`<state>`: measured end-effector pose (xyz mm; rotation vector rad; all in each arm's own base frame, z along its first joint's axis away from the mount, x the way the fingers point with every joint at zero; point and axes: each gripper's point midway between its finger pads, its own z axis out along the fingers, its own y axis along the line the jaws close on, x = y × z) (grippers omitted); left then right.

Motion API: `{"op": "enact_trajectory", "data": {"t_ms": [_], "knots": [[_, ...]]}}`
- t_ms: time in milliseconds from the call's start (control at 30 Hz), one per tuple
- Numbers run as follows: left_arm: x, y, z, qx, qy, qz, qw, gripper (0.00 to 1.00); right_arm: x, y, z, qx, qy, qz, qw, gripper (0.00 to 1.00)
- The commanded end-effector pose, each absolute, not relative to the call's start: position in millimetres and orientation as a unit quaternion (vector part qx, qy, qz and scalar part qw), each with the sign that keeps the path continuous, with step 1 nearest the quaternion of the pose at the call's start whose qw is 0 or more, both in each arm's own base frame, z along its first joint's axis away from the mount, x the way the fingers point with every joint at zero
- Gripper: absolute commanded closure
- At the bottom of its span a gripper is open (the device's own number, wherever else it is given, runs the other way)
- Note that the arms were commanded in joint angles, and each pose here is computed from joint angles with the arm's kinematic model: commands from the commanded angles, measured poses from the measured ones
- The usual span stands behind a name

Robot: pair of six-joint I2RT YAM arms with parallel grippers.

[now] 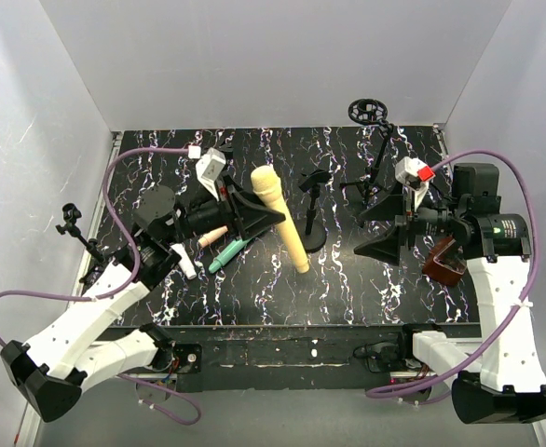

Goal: Attach the microphones to the stand

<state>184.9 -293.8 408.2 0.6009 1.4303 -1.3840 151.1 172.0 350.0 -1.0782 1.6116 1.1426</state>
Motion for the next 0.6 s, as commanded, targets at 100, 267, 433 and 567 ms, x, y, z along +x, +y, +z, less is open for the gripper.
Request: {"op": "enact_trajectory", "data": {"t_ms": [100,267,433,567], "knots": [[159.9,-273.6,370.3,0.278,0.608,-0.55,0.5,1.0,150.1,161.0,346.8,-0.428,0.639,0.448,0.456,0.02],[154.8,-263.7,343.1,0.279,0.63,-0.53,0.495,1.0,157.0,152.9,341.9,-0.417,0.65,0.43,0.468,0.02],[153.4,-254.7,327.1,0.283,0.635,-0.507,0.509,1.0,167.3,143.8,343.3,-0.409,0.662,0.402,0.482,0.02],[155.1,-251.7,312.6,0.293,0.643,-0.488,0.512,1.0,178.6,136.7,341.5,-0.403,0.672,0.382,0.49,0.02]]}}
